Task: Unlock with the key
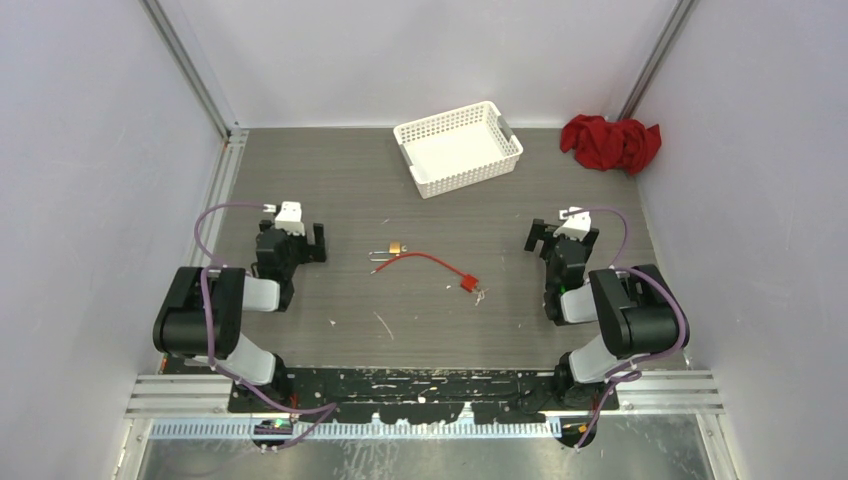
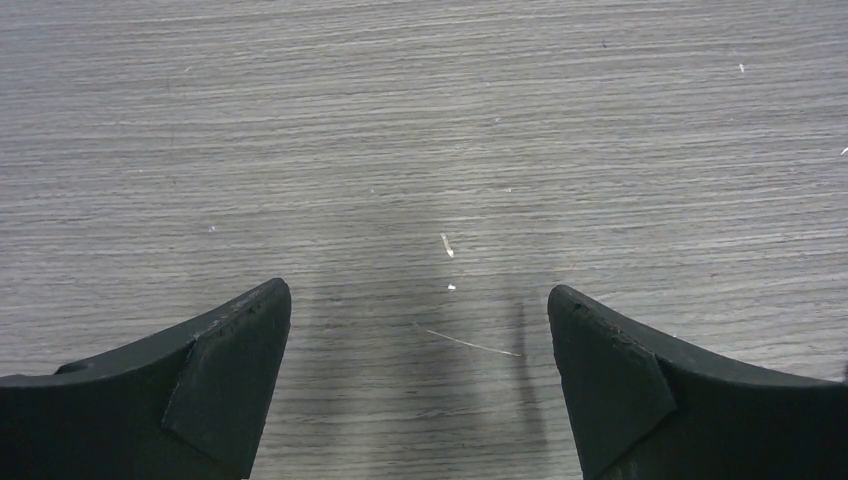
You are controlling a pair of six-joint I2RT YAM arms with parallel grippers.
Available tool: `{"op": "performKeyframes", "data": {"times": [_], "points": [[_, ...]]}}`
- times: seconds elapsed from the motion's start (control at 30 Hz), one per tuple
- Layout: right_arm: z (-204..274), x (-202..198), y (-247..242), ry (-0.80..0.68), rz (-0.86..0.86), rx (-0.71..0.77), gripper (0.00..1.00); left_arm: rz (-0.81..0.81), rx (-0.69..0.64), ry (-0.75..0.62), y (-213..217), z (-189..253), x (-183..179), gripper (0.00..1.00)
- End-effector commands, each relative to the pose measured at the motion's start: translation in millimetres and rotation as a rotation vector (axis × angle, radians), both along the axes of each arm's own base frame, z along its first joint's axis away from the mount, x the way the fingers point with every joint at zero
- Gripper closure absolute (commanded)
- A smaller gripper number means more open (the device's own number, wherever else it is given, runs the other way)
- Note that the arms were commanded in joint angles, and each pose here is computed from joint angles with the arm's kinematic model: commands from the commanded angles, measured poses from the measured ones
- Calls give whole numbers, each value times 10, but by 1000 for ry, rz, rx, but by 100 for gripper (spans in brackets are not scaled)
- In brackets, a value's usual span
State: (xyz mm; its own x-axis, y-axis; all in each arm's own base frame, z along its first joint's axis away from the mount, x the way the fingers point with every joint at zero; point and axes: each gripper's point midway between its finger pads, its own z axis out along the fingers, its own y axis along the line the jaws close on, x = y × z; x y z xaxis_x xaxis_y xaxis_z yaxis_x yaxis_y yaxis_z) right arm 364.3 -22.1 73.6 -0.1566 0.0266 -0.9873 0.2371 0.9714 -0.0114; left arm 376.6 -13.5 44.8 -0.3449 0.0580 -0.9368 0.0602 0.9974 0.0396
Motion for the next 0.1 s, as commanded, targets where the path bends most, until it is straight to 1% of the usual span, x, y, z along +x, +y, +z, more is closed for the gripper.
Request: {"op": "performKeyframes", "data": {"times": [0.0,0.07], "points": [[140,44,7,-62,8,-2,0,23,-3,-82,37,230,163,1],[140,44,7,-61,8,-3,0,23,-3,-82,38,228,158,1]]}}
